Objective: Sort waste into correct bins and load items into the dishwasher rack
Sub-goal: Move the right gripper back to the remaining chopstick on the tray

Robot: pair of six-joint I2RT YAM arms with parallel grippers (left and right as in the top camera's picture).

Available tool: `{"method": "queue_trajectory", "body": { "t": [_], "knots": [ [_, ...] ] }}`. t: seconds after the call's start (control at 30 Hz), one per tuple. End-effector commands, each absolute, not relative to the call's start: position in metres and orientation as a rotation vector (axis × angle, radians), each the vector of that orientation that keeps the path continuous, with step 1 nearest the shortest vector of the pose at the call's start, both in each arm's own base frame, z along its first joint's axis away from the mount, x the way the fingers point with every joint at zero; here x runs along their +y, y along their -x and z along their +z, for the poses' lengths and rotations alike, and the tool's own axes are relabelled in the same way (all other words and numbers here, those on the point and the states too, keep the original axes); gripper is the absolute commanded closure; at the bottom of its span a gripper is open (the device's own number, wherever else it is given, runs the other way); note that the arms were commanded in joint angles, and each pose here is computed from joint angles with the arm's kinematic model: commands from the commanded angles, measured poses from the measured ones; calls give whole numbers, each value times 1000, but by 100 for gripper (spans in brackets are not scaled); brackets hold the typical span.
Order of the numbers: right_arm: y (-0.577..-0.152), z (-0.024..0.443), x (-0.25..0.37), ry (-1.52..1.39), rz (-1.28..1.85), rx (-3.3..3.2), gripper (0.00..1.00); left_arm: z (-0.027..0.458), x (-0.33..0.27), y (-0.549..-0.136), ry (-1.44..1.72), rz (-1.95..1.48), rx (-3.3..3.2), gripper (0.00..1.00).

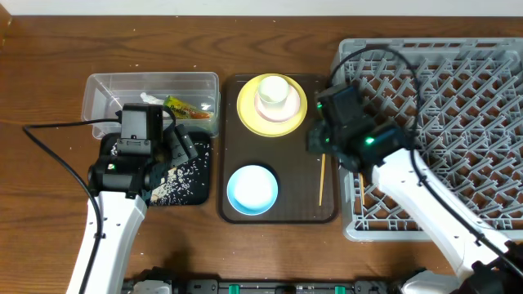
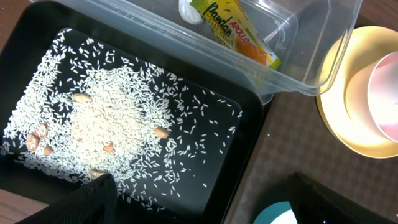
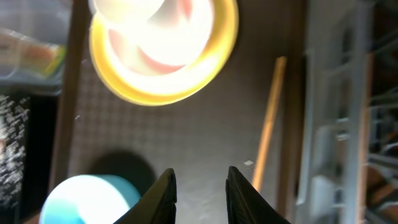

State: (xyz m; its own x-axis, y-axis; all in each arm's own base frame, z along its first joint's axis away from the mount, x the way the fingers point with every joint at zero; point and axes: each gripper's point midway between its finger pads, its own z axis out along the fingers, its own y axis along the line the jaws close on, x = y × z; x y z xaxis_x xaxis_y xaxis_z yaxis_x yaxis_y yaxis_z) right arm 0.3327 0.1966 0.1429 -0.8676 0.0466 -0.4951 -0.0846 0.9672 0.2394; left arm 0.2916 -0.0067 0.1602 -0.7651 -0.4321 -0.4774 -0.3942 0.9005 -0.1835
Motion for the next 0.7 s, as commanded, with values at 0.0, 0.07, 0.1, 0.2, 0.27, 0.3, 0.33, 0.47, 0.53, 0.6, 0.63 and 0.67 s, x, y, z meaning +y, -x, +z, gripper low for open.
{"method": "queue_trajectory", "body": {
  "t": [0.0,0.07,0.1,0.2,0.27,0.3,0.33,0.47,0.53,0.6,0.63,0.67],
  "knots": [
    [-329,146,207,-52,331,2582,75,157,-3,-291,594,-73,2546,10],
    [-327,142,211,-57,291,2577,75,157,-3,-291,594,-73,2546,10],
    [-326,140,213,-52,271,2577,75,157,-3,-291,594,-73,2546,10],
    [-321,130,216,-39,200,2582,73,157,-3,-291,593,-74,2546,10],
    [-319,121,217,-18,137,2590,69,157,-3,-291,594,-73,2546,10],
    [-318,115,215,-18,98,2598,66,157,-3,-291,594,-73,2546,10],
    [-317,109,213,-34,62,2606,66,157,-3,-291,594,-73,2546,10],
    [-311,82,202,-99,-66,2659,66,157,-3,-291,594,-74,2546,10],
    [-311,69,200,-90,-110,2681,66,157,-3,-291,594,-73,2546,10],
    [-311,58,197,-101,-155,2695,66,157,-3,-291,594,-73,2546,10],
    [-310,52,195,-116,-178,2702,65,157,-3,-291,594,-73,2546,10],
    [-310,46,193,-124,-197,2709,65,157,-3,-291,594,-73,2546,10]
  ]
}}
